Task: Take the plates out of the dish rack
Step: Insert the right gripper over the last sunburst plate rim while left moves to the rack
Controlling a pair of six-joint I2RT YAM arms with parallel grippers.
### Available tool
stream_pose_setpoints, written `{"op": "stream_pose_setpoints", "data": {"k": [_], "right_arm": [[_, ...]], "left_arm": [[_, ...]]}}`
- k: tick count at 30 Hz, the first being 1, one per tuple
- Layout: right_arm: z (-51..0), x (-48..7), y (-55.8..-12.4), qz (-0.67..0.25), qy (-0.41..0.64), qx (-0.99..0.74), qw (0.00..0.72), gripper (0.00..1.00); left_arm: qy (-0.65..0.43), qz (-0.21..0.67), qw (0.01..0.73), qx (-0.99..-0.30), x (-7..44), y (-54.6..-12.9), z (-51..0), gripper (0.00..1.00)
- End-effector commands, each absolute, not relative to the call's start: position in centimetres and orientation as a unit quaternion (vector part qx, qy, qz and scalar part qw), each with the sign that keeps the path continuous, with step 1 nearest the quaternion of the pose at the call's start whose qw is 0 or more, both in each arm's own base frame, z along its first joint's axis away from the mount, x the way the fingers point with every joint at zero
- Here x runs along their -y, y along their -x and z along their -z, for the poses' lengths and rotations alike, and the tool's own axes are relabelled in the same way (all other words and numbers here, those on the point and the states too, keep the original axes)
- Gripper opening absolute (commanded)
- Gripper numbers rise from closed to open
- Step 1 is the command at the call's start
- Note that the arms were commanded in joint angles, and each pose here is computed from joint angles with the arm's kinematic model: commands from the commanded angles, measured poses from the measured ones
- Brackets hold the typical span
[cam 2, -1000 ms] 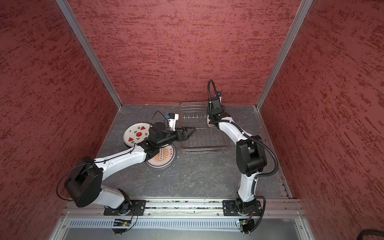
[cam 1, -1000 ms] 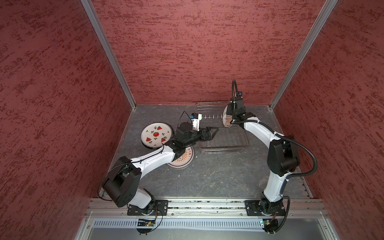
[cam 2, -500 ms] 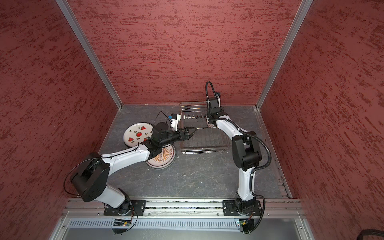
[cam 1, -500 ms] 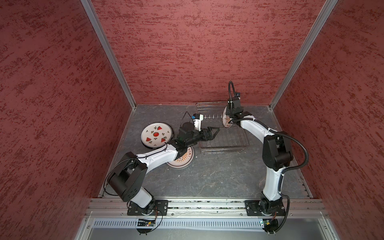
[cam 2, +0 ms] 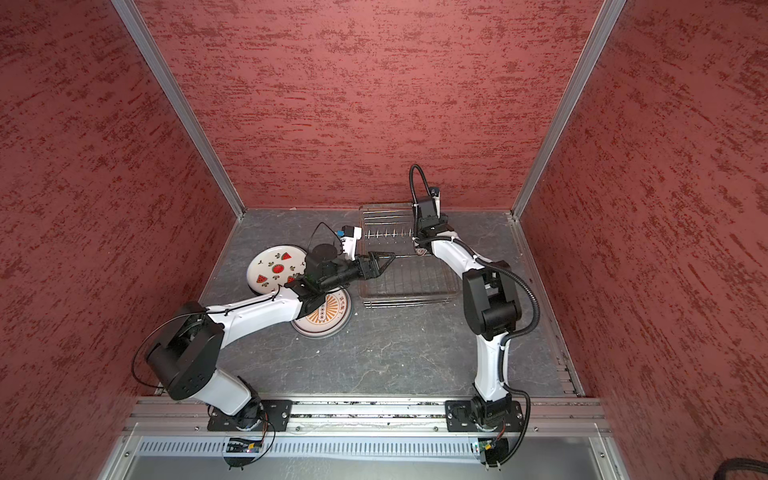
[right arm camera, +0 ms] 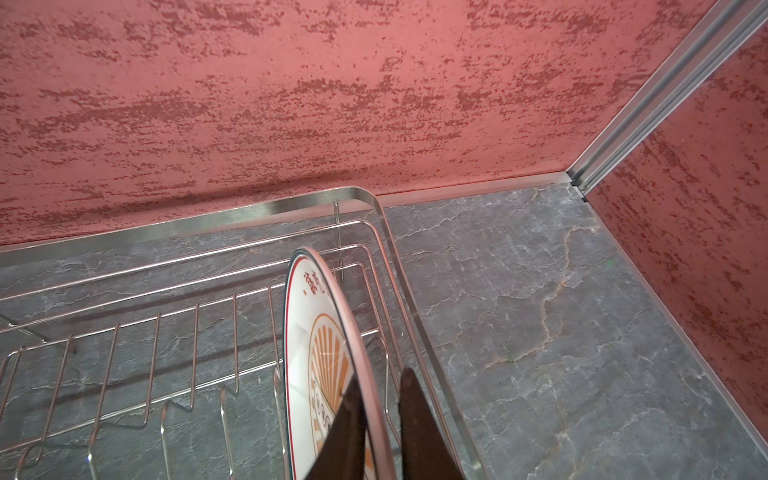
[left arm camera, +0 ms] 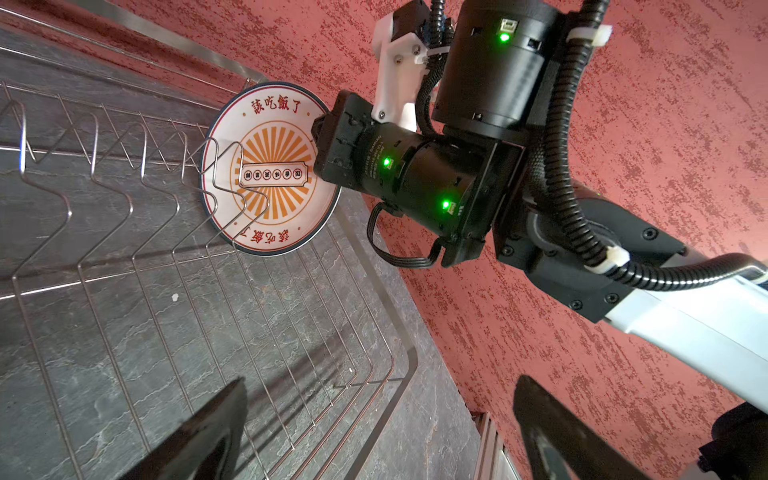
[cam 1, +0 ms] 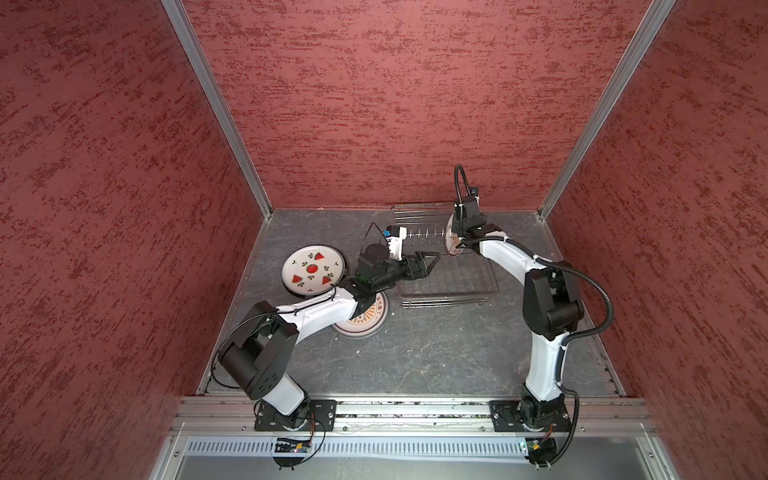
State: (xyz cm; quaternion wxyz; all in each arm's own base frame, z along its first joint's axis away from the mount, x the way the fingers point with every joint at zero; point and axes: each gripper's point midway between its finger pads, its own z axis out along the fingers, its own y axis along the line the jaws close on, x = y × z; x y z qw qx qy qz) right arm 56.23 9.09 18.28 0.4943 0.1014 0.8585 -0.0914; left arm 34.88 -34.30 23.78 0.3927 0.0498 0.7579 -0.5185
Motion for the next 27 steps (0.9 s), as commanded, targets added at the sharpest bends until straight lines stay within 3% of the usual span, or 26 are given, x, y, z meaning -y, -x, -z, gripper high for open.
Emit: {"op": "stream_pose_setpoints", "data": {"k": [1, 13, 18, 27], "right_arm": [[-18.8, -8.3, -56.6, 0.110, -0.115, -0.849, 0.503, 0.16], [-18.7, -8.4, -56.3, 0.102, -0.112, -0.849, 0.506, 0.12], [-19.0, -8.3, -56.2, 0.102, -0.113, -0.846, 0.511, 0.06], [-22.0, -7.7, -55.0, 0.128, -0.128, -0.821, 0.542, 0.02]], "left_arm": [[-0.052, 0.527, 0.400, -0.748, 34.4, -35.3, -24.6, 1.00], [-0.051, 0.534, 0.396, -0.745, 34.6, -35.6, -24.6, 0.99], [-0.047, 0.533, 0.399, -0.745, 34.6, -35.7, -24.7, 1.00], [-0.046, 0.529, 0.402, -0.746, 34.3, -35.6, -24.8, 0.99]]}}
